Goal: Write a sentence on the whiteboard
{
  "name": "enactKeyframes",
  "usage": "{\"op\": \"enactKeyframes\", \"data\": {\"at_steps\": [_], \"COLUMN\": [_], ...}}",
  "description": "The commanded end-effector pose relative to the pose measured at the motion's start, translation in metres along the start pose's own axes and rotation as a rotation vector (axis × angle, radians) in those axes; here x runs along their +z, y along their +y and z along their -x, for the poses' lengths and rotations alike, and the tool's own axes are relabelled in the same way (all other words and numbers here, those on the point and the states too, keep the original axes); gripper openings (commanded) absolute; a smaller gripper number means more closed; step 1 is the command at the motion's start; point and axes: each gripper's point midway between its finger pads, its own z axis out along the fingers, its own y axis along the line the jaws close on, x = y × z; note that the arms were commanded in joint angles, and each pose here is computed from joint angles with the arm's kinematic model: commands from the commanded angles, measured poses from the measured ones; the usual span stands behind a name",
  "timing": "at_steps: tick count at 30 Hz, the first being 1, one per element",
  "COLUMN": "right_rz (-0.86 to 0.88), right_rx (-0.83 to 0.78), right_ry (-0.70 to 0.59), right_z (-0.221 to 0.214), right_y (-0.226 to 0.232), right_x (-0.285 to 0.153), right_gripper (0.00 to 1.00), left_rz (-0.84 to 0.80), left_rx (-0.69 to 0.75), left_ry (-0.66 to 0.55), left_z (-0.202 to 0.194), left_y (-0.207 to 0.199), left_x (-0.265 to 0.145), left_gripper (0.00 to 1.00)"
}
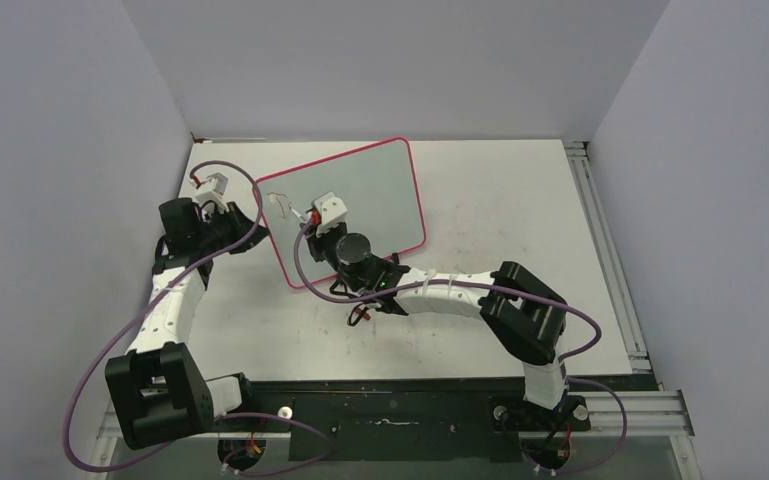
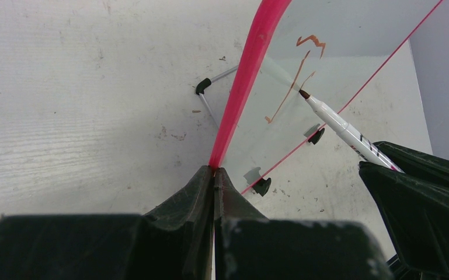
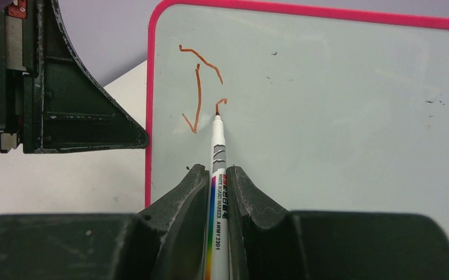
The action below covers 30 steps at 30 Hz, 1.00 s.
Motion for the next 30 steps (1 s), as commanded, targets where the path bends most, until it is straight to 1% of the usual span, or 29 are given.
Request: {"op": "enactKeyframes", "data": {"at_steps": [1,14,30], "right_rz": [-0.024,-0.077,-0.079], "right_rx": [0.009,0.020,0.028], "right_ry": [-0.011,-0.050,-0.091], "right_z": [0.003,0.017,0.033], "right_y": [-0.008,-0.018,-0.018], "right_x": [-0.003,-0.003,0.004], "right_gripper": [0.05,0.05,0.05], "left_rz": [-0.045,-0.046,-0.049], "left_rx": [0.042,0.041,0.043], "left_ry": [-0.025,-0.023,-0.022], "left_z": [0.013,0.012,0.012], "left_y": [-0.015,-0.016,-0.016], "left_x": [-0.002,-0.002,-0.001], "left_gripper": [0.00,0.00,0.00]}}
